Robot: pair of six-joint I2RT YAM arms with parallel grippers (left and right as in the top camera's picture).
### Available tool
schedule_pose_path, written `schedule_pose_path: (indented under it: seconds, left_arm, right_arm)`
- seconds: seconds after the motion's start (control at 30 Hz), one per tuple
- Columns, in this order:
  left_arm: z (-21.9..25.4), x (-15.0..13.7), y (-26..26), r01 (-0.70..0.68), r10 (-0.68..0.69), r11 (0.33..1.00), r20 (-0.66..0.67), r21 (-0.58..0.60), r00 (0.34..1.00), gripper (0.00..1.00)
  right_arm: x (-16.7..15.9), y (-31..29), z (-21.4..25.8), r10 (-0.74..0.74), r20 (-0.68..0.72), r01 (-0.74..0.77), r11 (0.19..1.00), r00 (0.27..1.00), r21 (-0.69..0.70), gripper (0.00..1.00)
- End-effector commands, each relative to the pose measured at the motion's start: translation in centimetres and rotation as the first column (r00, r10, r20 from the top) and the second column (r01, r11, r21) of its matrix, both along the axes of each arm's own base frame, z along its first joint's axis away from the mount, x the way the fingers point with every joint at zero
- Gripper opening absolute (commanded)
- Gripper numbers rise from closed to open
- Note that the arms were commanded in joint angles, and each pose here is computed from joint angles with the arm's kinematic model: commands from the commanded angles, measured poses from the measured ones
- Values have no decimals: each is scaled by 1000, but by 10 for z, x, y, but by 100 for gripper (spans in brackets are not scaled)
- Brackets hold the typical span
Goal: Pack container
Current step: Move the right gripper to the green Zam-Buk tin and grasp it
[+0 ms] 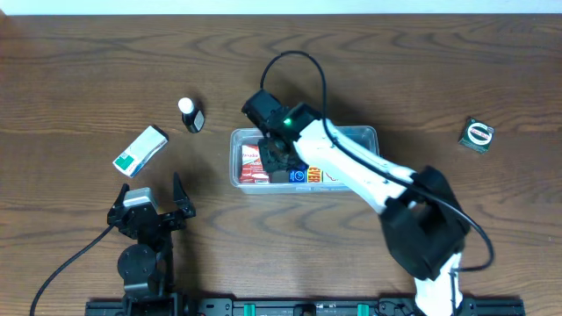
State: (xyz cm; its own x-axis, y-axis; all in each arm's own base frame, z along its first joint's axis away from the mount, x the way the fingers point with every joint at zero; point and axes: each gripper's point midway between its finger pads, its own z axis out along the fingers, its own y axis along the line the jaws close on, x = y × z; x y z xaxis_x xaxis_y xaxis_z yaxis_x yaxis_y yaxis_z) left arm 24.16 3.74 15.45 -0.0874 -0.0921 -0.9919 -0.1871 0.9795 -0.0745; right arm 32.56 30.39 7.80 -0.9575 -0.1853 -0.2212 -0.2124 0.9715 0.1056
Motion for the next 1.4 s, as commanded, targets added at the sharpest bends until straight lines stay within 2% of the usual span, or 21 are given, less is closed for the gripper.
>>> schedule_pose_path:
  seconds: [0.0,0.07,0.2,0.37,0.53,0.77,0.83,1.0,1.27,1.37]
  left_arm:
    - [-18,-1,4,-17,18,1000,-56,14,998,98]
    - [-18,-1,4,-17,18,1000,-56,14,998,98]
    - [-18,-1,4,-17,18,1000,-56,14,998,98]
    - [-18,-1,4,-17,18,1000,-56,14,998,98]
    - [-18,-1,4,-17,18,1000,-56,14,998,98]
    - [-18,-1,4,-17,18,1000,-56,14,998,98]
    - [-18,-1,4,-17,18,1000,-56,14,998,98]
    - [-18,-1,4,-17,18,1000,-56,14,998,98]
    - [-18,-1,4,-17,18,1000,-56,14,998,98]
    - [-18,-1,4,-17,18,1000,-56,14,998,98]
  right_arm:
    - [22,-3,76,-5,156,-10,996,988,94,54]
    - [29,-12,102,-21,198,-2,993,980,117,60]
    - [56,-70,137,-137,264,113,988,955,105,63]
    - [83,-173,138,-287,242,286,957,927,39,69]
    - [87,-285,125,-496,174,507,862,851,-22,79]
    - [76,-378,108,-700,129,709,705,702,-35,87]
    - [73,-396,98,-733,120,741,670,670,-41,93]
    - [63,-427,63,-794,80,798,599,602,-62,94]
    - [56,-455,14,-829,86,833,549,553,-62,93]
    - [59,-458,3,-816,97,821,569,570,-36,91]
